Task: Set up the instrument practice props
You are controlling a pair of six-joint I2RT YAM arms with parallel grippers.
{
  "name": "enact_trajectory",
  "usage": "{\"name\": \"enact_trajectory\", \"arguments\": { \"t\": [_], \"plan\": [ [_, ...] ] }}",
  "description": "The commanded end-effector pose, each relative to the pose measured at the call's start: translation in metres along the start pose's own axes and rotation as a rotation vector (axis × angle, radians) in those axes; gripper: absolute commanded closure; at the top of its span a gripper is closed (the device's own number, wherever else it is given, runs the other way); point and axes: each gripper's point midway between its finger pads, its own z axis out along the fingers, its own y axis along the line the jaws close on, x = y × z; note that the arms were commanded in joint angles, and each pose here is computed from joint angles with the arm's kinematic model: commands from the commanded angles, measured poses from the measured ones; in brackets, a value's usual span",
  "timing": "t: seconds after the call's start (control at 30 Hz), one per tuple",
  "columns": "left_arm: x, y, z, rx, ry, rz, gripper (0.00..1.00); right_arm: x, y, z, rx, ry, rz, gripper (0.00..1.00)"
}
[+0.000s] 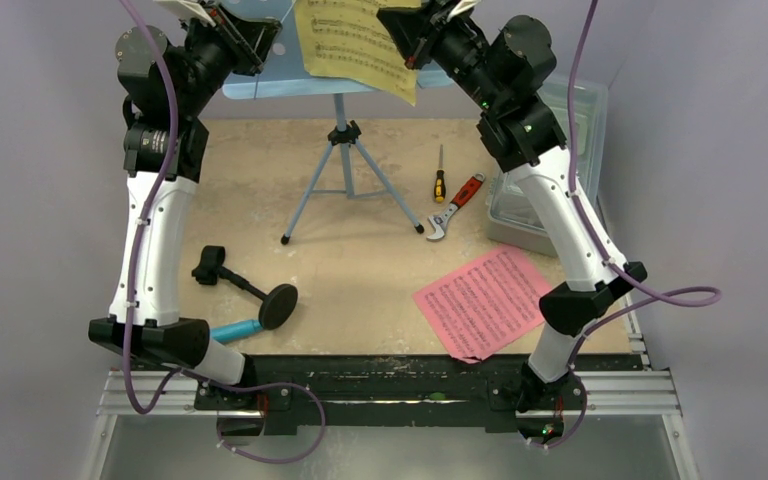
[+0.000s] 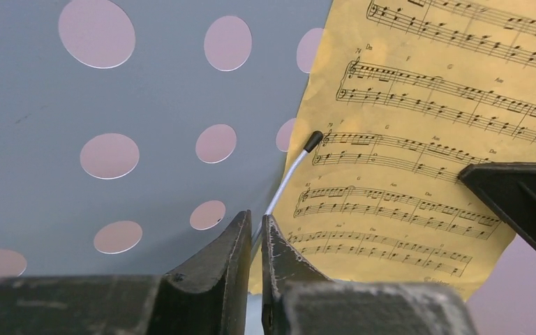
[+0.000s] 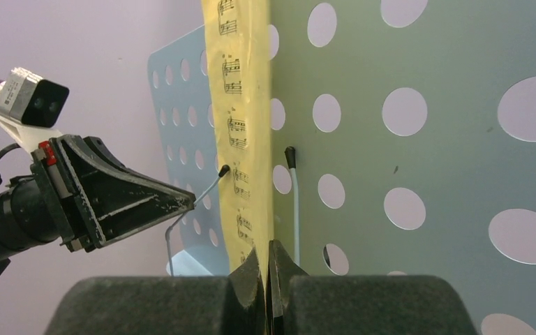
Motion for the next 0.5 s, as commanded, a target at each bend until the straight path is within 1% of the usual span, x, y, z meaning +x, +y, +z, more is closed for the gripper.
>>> {"name": "enact_trajectory", "arguments": {
  "t": [0.0,0.07,0.2,0.27,0.33,0.47],
  "plan": [
    [-0.022,-0.011,0.001,0.038,-0.058,0.025,0.93,-0.023,0.004,0.001,0.005,-0.074,-0.011,1.00],
    [-0.020,-0.009,0.002,0.031,-0.047,0.026,0.89,-0.023,0.004,0.002,0.006,-0.074,-0.013,1.00],
    [-0.017,-0.009,0.000,0.033,-0.032,0.043,0.72,-0.023,0.005,0.002,0.000,-0.072,-0.018,1.00],
    [-0.014,-0.008,0.001,0.037,-0.020,0.051,0.68,-0.023,0.007,0.001,-0.011,-0.075,-0.022,1.00],
    [-0.010,-0.007,0.002,0.037,-0.008,0.050,0.67,-0.025,0.008,0.000,-0.013,-0.080,-0.021,1.00],
    [-0.004,-0.006,0.007,0.049,0.009,0.034,0.71,-0.025,0.008,0.001,-0.016,-0.081,-0.018,1.00]
  ]
}}
